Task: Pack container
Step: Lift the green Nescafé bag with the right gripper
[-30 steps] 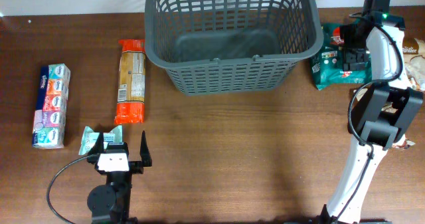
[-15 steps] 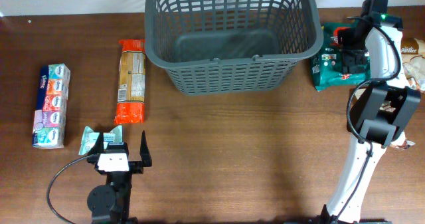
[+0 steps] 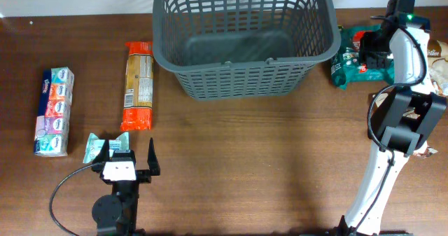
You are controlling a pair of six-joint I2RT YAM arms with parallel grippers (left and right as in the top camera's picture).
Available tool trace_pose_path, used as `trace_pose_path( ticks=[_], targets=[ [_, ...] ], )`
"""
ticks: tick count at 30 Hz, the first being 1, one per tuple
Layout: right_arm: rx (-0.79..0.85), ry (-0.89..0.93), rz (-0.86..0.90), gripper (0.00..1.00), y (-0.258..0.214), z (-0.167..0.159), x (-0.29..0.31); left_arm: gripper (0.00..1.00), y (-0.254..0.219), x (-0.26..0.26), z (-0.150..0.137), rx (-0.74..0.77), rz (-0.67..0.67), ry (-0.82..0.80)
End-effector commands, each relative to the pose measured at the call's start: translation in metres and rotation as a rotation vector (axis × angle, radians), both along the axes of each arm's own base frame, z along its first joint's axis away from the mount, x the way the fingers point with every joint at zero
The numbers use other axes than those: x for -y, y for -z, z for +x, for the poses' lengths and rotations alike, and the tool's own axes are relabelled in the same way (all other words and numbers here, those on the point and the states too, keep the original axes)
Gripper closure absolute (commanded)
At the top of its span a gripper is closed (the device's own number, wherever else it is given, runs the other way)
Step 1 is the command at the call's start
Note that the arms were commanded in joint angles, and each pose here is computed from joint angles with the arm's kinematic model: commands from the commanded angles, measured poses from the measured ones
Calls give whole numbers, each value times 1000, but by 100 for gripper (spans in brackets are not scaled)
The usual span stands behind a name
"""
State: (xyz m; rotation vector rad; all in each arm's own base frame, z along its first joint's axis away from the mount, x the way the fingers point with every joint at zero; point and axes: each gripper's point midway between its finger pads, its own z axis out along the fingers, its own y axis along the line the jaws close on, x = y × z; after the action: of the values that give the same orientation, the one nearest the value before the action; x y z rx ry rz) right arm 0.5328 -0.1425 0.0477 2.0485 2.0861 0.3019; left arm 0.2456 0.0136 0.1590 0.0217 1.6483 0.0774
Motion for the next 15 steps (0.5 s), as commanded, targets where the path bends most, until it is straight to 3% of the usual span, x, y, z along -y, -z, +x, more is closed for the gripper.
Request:
trace_pose_path(
  ticks=[1, 8, 15],
  targets=[
    [-128, -65, 64, 96, 64, -18, -15, 1, 1, 0, 0, 2, 16, -1],
    [-14, -248, 18, 96, 47, 6, -15, 1, 1, 0, 0, 2, 16, -1],
    [191, -381, -145, 96, -44, 47, 0, 1, 1, 0, 0, 2, 16, -1]
  ],
)
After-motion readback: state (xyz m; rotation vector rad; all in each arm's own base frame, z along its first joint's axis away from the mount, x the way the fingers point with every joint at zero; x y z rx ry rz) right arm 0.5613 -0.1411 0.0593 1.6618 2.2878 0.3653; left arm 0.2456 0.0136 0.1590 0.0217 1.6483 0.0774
